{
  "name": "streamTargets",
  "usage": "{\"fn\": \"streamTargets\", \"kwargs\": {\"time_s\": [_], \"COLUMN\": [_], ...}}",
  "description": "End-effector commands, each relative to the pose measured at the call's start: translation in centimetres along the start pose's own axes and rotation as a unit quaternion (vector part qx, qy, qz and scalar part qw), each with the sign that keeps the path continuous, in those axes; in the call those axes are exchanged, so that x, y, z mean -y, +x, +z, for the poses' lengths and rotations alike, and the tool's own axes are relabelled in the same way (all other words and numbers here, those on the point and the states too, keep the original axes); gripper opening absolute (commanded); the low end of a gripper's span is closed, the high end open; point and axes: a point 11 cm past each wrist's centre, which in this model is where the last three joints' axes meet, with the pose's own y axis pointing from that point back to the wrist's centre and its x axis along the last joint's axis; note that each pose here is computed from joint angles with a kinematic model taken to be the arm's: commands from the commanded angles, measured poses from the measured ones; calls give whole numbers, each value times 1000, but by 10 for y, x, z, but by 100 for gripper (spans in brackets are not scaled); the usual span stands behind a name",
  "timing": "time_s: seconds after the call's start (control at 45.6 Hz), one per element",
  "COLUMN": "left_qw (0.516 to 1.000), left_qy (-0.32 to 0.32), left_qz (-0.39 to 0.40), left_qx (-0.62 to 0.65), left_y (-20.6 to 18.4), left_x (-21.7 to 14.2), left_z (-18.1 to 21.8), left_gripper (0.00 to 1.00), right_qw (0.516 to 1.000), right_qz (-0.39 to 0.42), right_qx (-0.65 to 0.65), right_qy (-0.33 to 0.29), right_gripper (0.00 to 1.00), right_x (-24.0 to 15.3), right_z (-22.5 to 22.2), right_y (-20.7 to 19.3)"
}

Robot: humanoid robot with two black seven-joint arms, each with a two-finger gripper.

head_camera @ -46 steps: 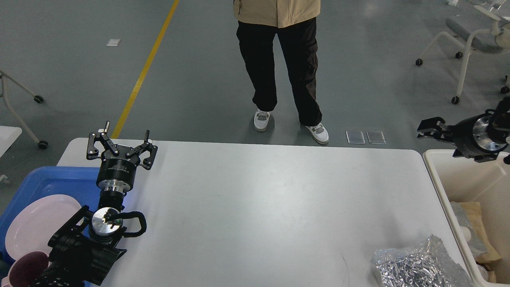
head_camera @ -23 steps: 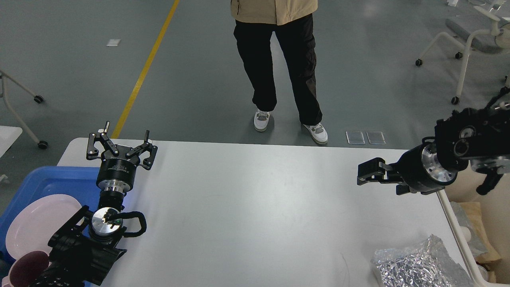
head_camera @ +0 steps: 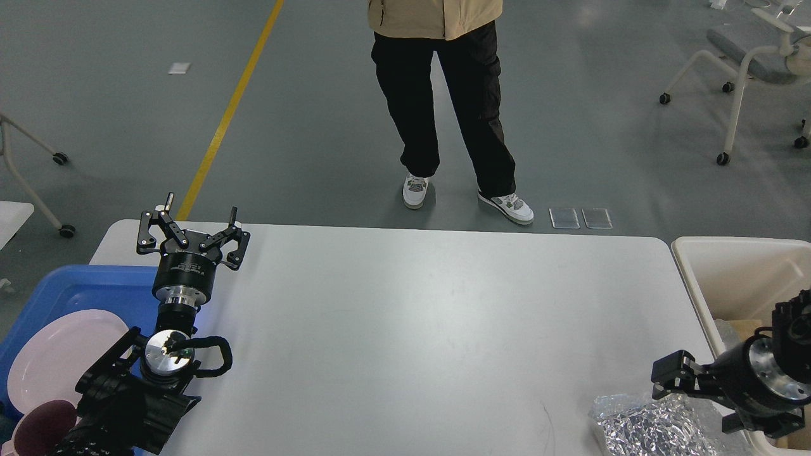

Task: Tidy desktop
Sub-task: 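Lower the right gripper onto the clear bag of foil and grasp it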

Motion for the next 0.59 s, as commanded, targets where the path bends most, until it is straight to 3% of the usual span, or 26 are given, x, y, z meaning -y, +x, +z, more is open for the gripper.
{"fn": "streamTargets", "kwargs": {"time_s": [0.0,0.219,0.417,0.57], "left_qw": [1000,1000,1000,1000], "left_qy": [0,0,0,0], "left_qz": [0,0,0,0], "left_qx": [0,0,0,0], "left_y": [0,0,0,0], "left_x": [0,0,0,0], "left_z": [0,0,0,0], "left_gripper": [100,100,100,100], "right_qw": [999,993,988,982], "right_qz": [-29,26,11,43], "right_qx": [30,115,151,183], "right_qy": [-2,14,6,9], "right_gripper": [100,100,100,100], "right_x": [12,56,76,90], "right_z": [17,21,36,38], "right_y": [-24,-42,-64,-62]}}
